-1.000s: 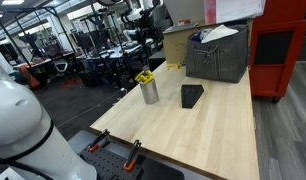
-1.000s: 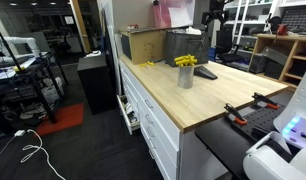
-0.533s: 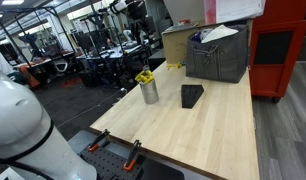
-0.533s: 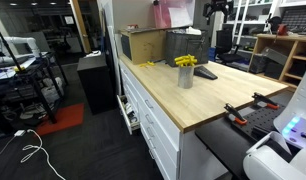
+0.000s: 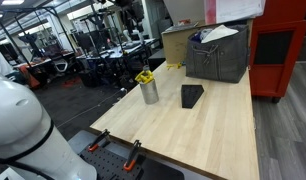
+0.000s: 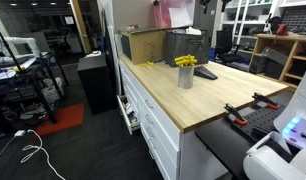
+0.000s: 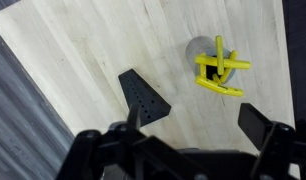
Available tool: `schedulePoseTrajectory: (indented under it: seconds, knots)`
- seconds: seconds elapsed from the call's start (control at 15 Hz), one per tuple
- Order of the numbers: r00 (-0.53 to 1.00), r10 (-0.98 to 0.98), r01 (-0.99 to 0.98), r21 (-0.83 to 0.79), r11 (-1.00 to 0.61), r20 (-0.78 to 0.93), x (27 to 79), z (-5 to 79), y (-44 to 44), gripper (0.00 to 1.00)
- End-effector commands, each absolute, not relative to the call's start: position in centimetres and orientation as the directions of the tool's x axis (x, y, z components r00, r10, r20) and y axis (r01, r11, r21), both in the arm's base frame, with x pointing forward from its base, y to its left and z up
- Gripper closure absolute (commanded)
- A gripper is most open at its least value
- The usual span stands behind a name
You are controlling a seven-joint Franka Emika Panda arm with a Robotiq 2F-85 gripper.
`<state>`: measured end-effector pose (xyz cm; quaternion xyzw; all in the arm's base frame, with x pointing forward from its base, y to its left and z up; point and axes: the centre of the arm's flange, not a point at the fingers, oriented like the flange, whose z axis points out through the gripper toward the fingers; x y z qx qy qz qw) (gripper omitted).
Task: Remove the wrench from the black stand and put it in the silver holder.
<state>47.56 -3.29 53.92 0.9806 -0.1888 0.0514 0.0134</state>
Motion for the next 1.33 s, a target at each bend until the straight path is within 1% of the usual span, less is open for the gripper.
schedulePoseTrajectory:
  seconds: [0.0,0.07,1.27]
  knots:
    - [0.915,-0.374,-0.382,0.023,-0.924,0.154,46.23,55.51,-2.22,0.00]
    - [0.925,-0.359,-0.362,0.006,-0.932,0.125,47.23,54.77,-2.74,0.00]
    - [0.925,-0.353,-0.357,0.006,-0.934,0.138,46.86,55.34,-2.32,0.00]
